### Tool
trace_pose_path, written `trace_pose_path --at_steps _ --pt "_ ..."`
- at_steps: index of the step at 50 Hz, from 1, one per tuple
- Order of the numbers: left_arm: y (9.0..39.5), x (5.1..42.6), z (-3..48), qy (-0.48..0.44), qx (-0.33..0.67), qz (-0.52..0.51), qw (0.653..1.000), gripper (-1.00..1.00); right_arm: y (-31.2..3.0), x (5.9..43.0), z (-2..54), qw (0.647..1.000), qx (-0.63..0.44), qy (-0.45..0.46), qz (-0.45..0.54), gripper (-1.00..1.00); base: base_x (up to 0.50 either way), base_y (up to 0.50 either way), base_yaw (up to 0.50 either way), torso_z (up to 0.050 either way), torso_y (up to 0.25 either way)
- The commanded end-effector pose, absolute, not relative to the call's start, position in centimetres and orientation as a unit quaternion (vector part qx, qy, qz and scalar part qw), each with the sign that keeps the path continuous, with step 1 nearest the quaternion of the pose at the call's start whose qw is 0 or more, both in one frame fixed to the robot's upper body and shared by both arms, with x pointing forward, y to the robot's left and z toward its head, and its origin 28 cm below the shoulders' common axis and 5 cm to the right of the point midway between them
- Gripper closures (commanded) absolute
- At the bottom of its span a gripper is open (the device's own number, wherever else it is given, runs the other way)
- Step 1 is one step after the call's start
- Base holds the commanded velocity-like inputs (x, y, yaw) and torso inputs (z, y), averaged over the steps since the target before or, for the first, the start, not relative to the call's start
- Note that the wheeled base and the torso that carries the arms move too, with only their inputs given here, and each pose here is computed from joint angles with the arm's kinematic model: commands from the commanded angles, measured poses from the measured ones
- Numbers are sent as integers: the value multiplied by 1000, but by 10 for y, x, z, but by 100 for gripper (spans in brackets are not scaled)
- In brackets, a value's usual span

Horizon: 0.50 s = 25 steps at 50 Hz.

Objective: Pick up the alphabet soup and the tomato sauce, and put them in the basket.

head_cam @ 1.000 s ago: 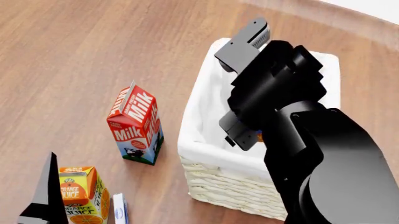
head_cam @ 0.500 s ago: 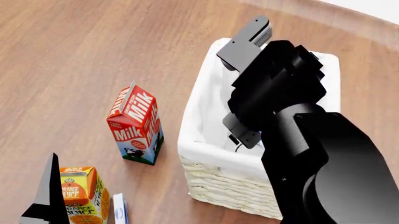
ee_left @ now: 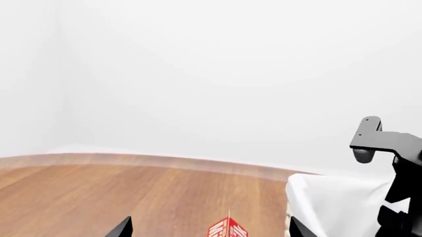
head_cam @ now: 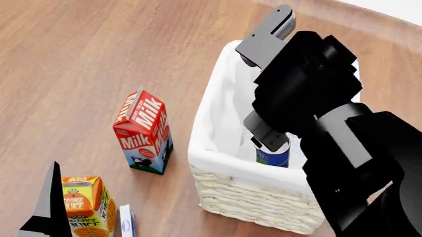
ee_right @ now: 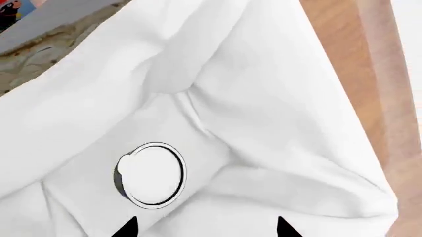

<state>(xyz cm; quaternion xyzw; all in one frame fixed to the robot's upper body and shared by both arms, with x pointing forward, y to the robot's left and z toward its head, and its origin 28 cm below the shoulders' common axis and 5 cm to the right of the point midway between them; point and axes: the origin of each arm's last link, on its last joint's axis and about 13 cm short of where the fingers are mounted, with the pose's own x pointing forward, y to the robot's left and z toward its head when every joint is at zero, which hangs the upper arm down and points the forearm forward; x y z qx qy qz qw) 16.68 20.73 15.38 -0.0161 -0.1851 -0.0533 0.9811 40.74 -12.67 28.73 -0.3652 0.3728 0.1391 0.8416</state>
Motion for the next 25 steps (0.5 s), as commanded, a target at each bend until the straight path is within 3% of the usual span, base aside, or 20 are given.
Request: trace_pose_path --at_steps 1,25 --pt "205 164 156 -189 -16 -59 980 -100 -133 387 304 839 -381 364 139 -100 0 0 0 0 0" --pt "205 156 169 -208 -22 -62 976 -100 -149 334 337 841 -405 330 140 -100 0 0 0 0 0"
